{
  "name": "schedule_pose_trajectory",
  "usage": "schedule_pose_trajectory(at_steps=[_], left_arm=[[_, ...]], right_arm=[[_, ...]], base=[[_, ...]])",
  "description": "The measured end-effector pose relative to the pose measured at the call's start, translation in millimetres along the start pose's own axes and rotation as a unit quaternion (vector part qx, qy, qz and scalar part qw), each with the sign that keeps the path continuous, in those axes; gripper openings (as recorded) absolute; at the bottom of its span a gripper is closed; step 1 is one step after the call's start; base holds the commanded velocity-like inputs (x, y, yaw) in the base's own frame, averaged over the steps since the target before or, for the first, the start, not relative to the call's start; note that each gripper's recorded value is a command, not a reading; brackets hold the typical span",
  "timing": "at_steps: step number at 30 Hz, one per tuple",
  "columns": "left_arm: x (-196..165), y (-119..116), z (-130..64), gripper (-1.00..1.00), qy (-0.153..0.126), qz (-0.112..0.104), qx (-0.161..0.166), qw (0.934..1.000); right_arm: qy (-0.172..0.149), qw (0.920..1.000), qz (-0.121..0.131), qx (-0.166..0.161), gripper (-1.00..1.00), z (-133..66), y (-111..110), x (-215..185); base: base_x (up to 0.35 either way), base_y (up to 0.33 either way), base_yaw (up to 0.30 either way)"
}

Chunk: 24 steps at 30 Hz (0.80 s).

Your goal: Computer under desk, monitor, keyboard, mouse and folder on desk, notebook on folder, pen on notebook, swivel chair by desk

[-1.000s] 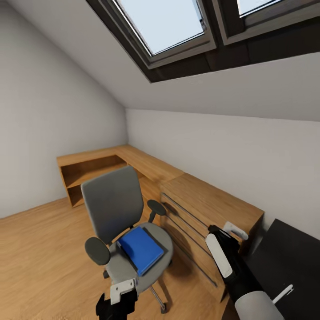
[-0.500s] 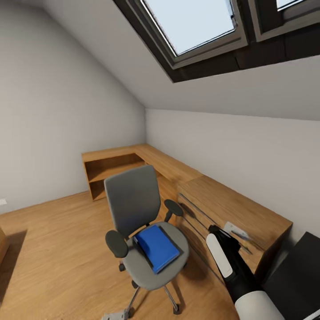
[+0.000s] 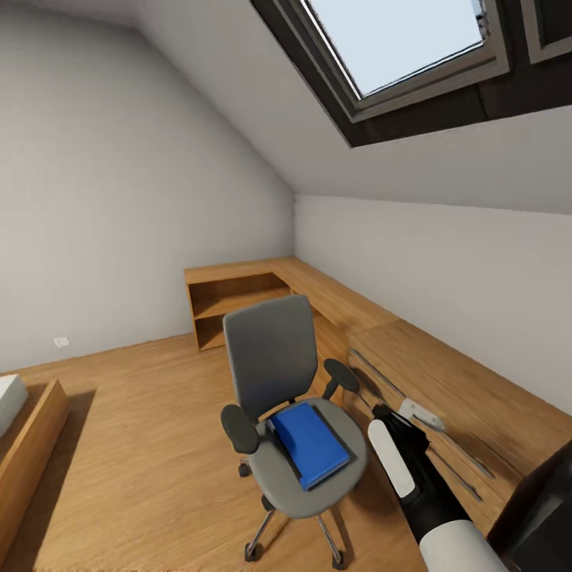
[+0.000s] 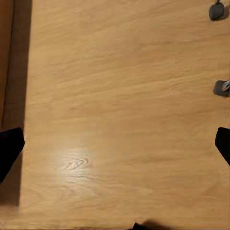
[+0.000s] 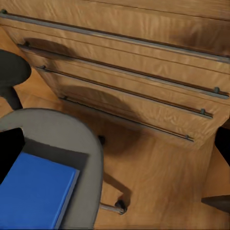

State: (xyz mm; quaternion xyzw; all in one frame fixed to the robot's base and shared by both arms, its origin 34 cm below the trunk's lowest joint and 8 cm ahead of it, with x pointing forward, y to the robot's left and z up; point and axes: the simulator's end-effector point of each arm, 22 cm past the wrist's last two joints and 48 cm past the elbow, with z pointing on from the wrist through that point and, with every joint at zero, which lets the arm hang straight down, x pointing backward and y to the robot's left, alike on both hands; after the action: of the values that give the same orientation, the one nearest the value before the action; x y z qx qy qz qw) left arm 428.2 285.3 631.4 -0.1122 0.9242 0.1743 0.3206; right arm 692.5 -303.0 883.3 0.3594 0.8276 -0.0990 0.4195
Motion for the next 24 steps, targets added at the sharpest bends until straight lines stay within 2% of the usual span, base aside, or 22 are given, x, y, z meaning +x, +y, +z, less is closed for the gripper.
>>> schedule_pose_trajectory(at_steps=[2,3,5,7,11,16,24], left_arm=[[-2.1,14.9,6.6,1.00,0.006,-0.025,-0.016,0.9995],[-4.3,27.7,12.5,1.00,0.011,-0.050,-0.028,0.9983],[-6.4,36.8,17.9,1.00,0.014,-0.074,-0.032,0.9966],[-10.1,41.7,24.4,1.00,0.016,-0.103,-0.021,0.9943],[-17.9,40.6,32.2,1.00,0.013,-0.138,0.013,0.9903],[-22.7,36.8,34.9,1.00,0.010,-0.154,0.036,0.9874],[-25.1,34.5,35.8,1.00,0.009,-0.160,0.048,0.9859]], right_arm=[[0.001,1.0000,0.000,0.002,1.00,1.2,-0.9,2.3],[0.001,1.0000,0.001,0.004,1.00,2.2,-1.8,4.1],[0.000,1.0000,0.003,0.005,1.00,3.0,-2.5,5.1],[-0.003,0.9999,0.007,0.007,1.00,3.8,-3.2,5.2],[-0.009,0.9998,0.016,0.008,1.00,4.5,-4.1,3.4],[-0.011,0.9997,0.019,0.010,1.00,5.7,-5.3,4.4],[-0.009,0.9997,0.019,0.012,1.00,7.0,-6.5,7.6]], base=[[0.000,0.000,0.277],[0.000,0.000,0.277],[0.000,0.000,0.277],[0.000,0.000,0.277],[0.000,0.000,0.277],[0.000,0.000,0.277],[0.000,0.000,0.277]])
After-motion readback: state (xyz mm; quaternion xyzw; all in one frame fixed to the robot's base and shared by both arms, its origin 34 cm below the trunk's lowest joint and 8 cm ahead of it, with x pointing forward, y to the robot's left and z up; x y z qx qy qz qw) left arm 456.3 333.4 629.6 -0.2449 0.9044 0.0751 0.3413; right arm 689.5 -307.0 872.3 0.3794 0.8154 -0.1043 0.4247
